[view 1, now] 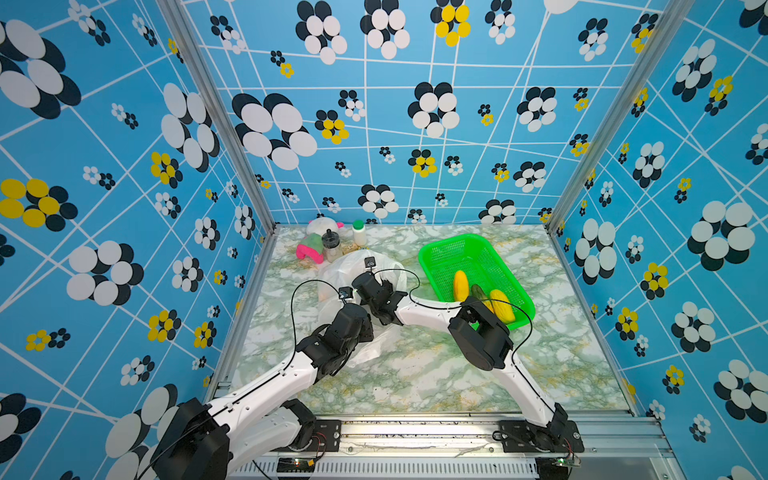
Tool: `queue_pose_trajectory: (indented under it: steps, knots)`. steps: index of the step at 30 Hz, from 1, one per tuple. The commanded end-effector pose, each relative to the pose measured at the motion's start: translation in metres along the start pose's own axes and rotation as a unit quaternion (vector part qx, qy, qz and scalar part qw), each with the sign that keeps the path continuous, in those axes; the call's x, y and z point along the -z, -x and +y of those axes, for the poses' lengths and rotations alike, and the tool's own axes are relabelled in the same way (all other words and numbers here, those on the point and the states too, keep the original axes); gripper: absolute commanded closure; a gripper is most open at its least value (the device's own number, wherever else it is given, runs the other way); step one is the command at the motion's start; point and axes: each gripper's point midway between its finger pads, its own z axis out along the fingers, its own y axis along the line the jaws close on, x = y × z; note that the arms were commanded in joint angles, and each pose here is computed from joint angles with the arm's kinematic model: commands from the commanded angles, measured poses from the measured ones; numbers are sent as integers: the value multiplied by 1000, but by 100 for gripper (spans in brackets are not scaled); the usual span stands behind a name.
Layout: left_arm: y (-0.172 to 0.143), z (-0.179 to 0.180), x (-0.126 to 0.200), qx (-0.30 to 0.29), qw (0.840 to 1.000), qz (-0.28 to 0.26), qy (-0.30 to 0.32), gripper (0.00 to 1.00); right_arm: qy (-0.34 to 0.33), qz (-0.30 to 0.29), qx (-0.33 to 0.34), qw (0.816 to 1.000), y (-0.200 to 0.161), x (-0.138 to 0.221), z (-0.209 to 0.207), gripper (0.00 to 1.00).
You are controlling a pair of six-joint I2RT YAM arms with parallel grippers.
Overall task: Untie the knot of the plastic bag and take out the fruit
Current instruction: Pick up the fruit from the plastic bag.
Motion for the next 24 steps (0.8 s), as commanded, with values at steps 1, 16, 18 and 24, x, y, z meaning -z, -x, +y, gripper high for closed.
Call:
queue_pose_trajectory:
  steps: [1, 16, 18, 24]
  knots:
    - [12, -11, 2, -3, 1000, -8, -18, 100, -23, 33, 19, 999, -22, -12, -12, 18]
    - [-5, 1, -15, -5, 1000, 8, 9, 100, 108, 10, 30, 994, 13, 50, 16, 59]
    - [-11, 6, -21, -10, 1000, 15, 23, 100, 125, 9, 29, 992, 10, 64, 14, 59]
    - [-19, 16, -29, -18, 998, 22, 50, 100, 157, -17, 12, 987, 21, 100, 3, 61]
